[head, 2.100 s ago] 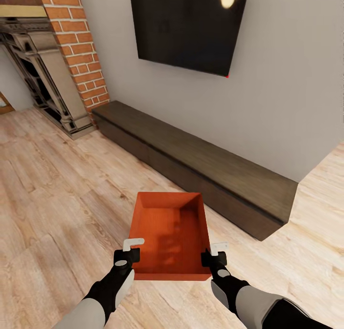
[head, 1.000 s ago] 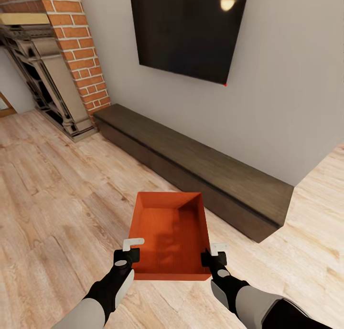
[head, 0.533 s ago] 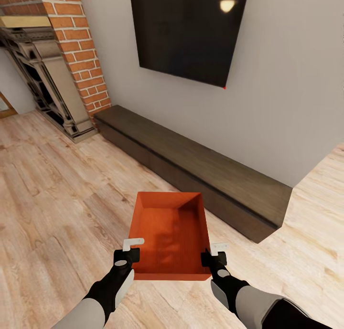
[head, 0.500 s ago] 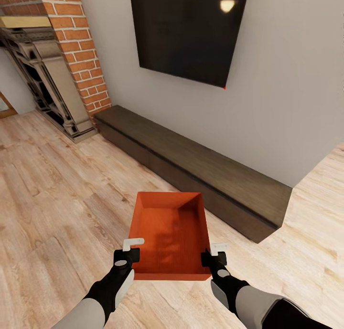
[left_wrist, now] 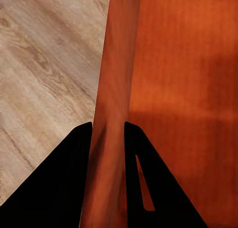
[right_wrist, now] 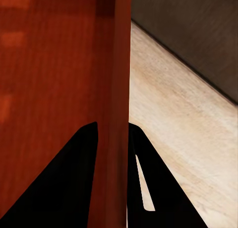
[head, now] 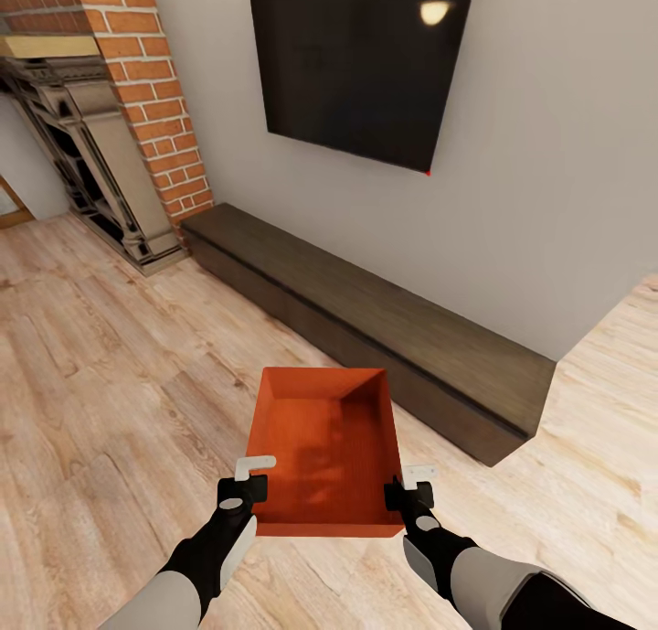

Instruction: Move the two storage containers from the living room to the garage. In the garage, place one container on the floor and stack the other container on top of it (either order is fine).

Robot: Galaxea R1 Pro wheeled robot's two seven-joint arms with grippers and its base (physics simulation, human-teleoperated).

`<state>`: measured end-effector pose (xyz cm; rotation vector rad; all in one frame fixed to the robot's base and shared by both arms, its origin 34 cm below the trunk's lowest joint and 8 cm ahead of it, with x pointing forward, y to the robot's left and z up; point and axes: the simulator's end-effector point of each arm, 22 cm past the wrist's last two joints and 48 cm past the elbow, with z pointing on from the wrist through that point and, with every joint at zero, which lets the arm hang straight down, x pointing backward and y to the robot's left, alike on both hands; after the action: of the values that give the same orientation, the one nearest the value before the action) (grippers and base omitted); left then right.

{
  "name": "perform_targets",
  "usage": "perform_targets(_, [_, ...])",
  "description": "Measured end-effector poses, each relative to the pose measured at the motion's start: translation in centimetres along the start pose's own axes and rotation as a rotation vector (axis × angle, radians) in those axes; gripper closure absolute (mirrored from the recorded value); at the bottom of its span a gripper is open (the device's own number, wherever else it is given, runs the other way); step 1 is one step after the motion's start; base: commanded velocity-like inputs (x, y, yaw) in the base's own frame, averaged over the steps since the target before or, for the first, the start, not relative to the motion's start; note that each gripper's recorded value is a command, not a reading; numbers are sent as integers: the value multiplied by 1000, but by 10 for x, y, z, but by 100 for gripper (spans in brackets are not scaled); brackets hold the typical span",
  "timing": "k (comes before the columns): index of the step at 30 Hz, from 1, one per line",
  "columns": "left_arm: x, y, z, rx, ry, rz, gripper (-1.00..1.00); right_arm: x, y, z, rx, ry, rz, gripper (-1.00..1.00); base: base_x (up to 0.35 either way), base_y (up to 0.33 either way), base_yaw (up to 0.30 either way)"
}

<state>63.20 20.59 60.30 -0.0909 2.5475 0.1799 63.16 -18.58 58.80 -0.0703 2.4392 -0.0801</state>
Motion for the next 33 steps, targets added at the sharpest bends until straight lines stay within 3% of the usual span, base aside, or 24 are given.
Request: perform_targets(33, [-25, 0, -11, 1, -46, -6, 100, -26, -3, -8, 3, -47, 1, 100, 0, 0, 0])
